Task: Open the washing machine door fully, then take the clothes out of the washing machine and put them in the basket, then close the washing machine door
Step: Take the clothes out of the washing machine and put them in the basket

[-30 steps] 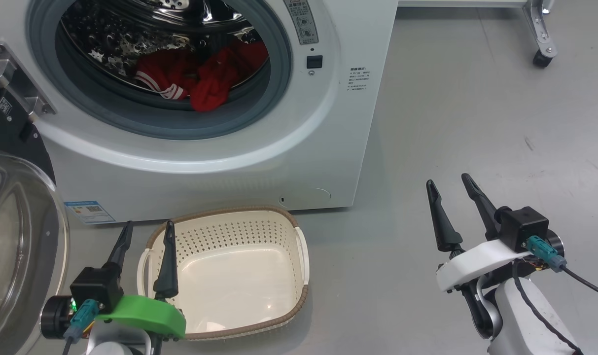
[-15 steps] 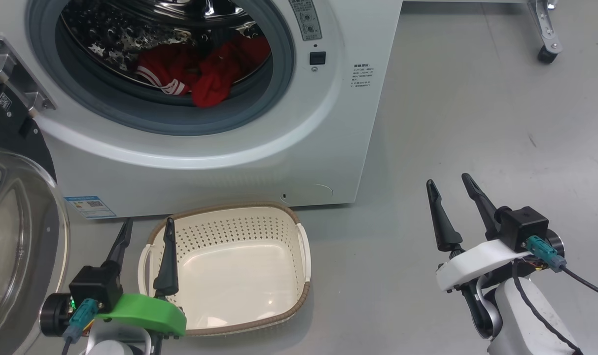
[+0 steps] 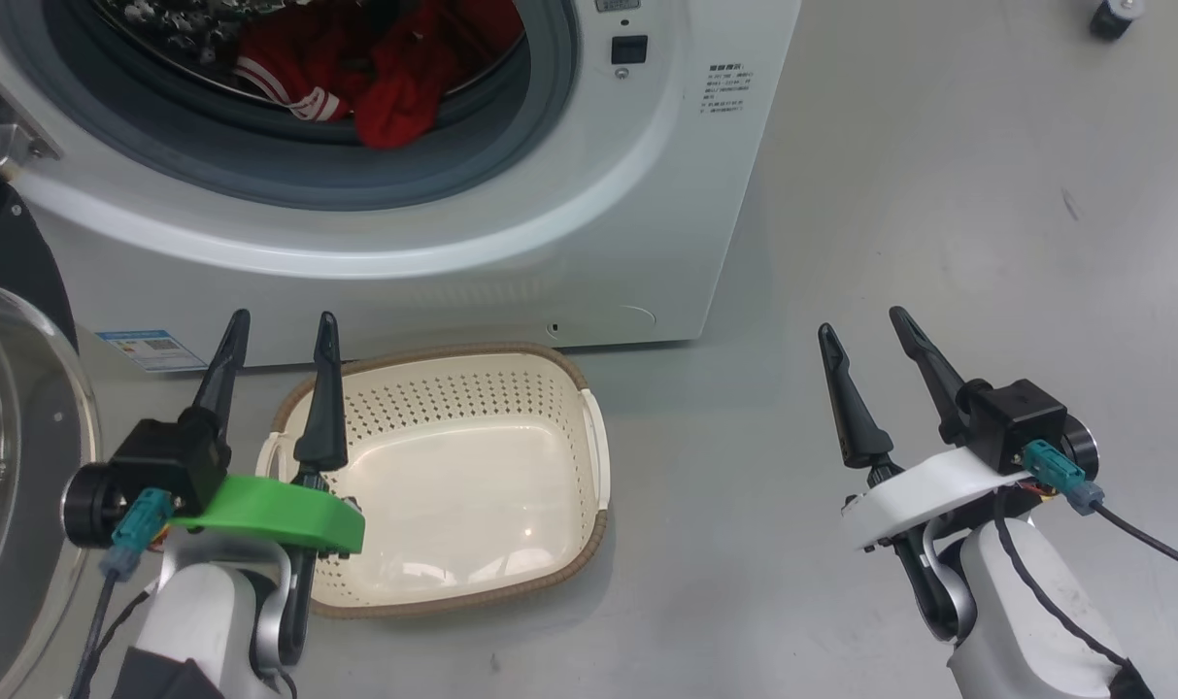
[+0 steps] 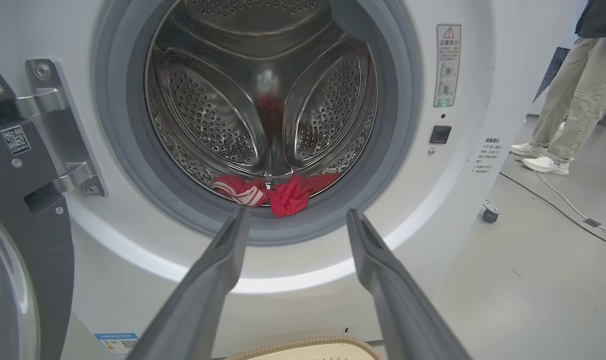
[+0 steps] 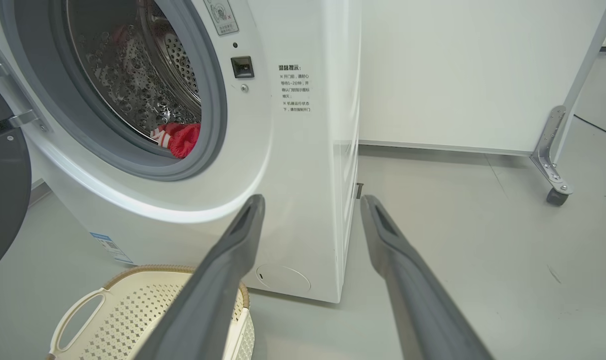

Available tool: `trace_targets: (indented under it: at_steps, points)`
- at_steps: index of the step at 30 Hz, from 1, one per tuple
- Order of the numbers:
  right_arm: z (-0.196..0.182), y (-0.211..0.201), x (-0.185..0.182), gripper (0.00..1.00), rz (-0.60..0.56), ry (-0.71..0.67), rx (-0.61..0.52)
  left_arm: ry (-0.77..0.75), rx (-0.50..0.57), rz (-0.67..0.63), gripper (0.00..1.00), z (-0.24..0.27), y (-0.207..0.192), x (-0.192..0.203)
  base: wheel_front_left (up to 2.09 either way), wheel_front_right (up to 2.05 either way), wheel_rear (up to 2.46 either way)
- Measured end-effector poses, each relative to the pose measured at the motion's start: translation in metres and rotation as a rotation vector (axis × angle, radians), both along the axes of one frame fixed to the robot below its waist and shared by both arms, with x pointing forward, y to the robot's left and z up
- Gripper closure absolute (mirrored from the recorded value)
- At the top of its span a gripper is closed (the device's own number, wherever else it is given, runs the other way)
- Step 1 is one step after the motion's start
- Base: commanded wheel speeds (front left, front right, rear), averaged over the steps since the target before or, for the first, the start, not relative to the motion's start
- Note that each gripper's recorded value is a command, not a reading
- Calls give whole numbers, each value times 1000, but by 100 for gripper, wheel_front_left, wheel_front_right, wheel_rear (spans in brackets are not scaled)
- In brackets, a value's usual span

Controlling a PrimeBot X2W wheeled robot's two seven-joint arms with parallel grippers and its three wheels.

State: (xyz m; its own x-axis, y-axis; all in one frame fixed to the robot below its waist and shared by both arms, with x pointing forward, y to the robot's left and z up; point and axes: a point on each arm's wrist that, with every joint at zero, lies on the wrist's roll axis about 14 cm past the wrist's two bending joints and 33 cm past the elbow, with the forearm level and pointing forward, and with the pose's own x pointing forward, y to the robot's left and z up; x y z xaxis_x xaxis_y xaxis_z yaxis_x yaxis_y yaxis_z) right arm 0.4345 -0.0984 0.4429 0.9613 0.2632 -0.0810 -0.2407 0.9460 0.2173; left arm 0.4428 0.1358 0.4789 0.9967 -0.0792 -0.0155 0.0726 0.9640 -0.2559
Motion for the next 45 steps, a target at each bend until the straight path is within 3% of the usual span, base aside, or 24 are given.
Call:
trace_targets:
  at_steps: [10, 19, 33, 45]
  points:
    - [-12, 0, 18, 0, 2, 13, 9, 90, 8, -82, 0, -28, -16, 51, 0, 0, 0]
    - [-29, -9, 32, 0, -22, 45, 44, 167, -69, -199, 0, -46, -46, 116, 0, 0, 0]
    - [-58, -25, 42, 0, -59, 107, 67, 232, -87, -252, 0, -76, -59, 209, 0, 0, 0]
    - [-76, -44, 49, 0, -111, 144, 52, 281, -80, -261, 0, -112, -68, 259, 0, 0, 0]
